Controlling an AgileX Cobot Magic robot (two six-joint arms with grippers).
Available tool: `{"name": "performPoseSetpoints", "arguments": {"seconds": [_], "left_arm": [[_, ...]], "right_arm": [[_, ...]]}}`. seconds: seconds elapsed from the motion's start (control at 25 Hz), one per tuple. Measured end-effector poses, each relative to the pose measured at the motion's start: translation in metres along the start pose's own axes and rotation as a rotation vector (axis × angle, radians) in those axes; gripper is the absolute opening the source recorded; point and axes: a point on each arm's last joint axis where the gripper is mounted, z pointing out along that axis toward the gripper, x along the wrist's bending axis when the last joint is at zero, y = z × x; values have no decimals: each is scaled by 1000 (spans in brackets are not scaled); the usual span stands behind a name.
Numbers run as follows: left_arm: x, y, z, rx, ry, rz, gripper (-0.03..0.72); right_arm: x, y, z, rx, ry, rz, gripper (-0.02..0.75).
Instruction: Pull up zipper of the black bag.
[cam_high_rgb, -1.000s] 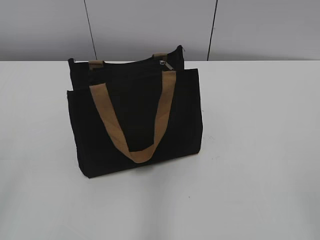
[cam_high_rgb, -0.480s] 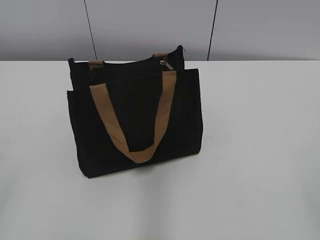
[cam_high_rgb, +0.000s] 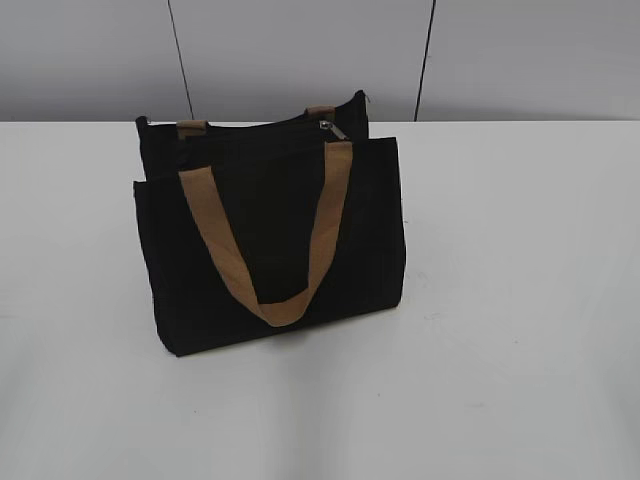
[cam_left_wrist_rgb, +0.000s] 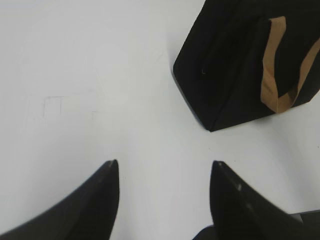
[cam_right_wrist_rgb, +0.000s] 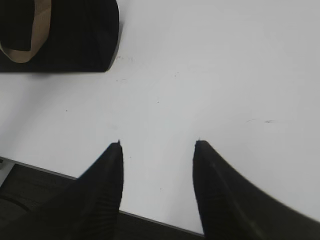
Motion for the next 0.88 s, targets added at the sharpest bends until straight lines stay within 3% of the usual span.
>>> {"name": "performPoseSetpoints", "arguments": {"seconds": [0.36,0.88], "left_arm": [[0,0,0,0,6,-3,433],[-1,-9,-15,-117,164,-87,346]], "right_arm": [[0,0,0,-1,-19,11,361],[1,1,1,-8,-225,129,361]]}}
